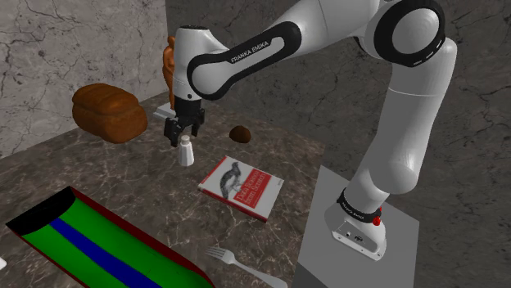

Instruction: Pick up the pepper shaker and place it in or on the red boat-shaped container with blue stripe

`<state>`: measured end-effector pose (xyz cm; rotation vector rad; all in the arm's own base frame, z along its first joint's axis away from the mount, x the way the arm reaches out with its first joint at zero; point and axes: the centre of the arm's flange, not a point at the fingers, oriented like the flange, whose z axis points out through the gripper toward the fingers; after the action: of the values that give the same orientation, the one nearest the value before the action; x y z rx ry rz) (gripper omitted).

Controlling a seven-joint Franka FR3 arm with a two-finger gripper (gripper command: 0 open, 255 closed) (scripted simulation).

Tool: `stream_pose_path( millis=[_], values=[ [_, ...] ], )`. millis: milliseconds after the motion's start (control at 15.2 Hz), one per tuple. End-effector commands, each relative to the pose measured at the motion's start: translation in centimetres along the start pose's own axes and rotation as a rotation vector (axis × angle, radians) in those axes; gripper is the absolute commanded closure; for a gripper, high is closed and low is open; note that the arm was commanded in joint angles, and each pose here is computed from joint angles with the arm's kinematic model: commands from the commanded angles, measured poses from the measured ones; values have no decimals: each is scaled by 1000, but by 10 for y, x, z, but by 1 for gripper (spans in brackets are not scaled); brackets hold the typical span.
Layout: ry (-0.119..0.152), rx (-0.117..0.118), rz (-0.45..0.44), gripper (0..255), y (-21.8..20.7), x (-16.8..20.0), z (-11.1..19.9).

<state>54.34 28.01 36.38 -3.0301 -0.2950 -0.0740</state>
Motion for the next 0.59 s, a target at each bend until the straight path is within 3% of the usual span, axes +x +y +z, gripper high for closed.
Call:
stream_pose_path(
  millis=[0,330,396,528],
  values=[
    [1,0,0,0,-1,0,2],
    [1,0,0,0,-1,0,2],
    [1,0,0,255,-1,0,2],
    [1,0,0,255,-1,0,2]
  ],
)
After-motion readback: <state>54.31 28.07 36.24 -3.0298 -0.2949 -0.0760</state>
